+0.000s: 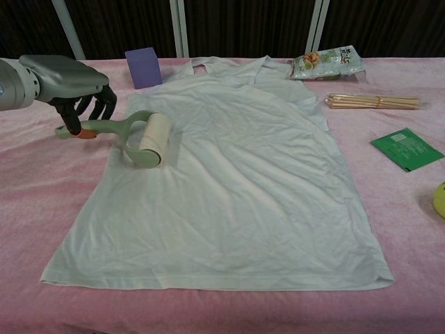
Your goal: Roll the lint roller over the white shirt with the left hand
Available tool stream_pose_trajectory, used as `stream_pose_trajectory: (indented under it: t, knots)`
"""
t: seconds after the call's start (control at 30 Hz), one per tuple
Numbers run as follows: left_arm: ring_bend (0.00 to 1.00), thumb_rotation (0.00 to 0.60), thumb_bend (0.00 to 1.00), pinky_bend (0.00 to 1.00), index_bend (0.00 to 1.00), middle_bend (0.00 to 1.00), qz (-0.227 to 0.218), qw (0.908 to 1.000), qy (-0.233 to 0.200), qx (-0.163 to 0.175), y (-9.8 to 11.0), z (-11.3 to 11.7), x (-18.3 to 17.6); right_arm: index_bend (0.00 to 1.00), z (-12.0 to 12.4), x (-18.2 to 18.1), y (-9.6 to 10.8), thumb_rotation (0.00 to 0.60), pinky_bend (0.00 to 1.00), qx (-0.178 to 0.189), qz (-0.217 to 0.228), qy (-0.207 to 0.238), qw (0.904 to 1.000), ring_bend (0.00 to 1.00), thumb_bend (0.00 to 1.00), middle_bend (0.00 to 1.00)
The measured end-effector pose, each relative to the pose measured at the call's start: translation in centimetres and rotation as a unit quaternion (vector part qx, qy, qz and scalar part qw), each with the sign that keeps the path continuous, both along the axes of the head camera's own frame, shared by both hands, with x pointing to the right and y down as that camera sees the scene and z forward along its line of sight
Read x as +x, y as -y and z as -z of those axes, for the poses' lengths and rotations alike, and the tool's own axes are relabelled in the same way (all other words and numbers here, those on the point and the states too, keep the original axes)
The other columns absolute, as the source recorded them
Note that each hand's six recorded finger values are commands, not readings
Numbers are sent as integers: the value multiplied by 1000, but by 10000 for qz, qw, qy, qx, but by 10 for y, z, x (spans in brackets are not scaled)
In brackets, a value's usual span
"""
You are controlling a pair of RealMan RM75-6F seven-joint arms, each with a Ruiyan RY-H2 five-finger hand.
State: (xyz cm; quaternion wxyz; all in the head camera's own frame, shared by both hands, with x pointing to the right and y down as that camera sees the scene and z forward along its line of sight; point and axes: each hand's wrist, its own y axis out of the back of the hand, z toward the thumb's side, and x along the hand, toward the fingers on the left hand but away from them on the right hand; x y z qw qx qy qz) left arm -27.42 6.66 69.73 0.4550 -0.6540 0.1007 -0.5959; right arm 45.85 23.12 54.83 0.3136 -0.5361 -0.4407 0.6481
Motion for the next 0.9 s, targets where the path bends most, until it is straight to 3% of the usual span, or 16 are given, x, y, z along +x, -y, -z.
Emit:
stream_pose_trajectory:
  t: [0.17,0.37,0.7,0.9]
  knots:
    - [495,600,588,670,663,652,464,9984,-256,220,9,14,-31,236,0,-1,0,600,337,-12,19,-4,10000,233,264,55]
    - [495,600,588,670,665,652,938,9950,-253,212,10,34,-82,236,0,-1,-1,600,337,-9,29,-35,10000,233,264,55]
    - [495,600,588,670,672,652,1046,9945,-73,-64,-21,31,-145,236,0,-1,-1,600,337,5,57,-94,9999,233,264,55]
    - [492,600,588,669,676,650,913,9957,-145,-77,-33,21,-162,236,-1,-1,0,600,337,4,45,-131,9999,233,264,55]
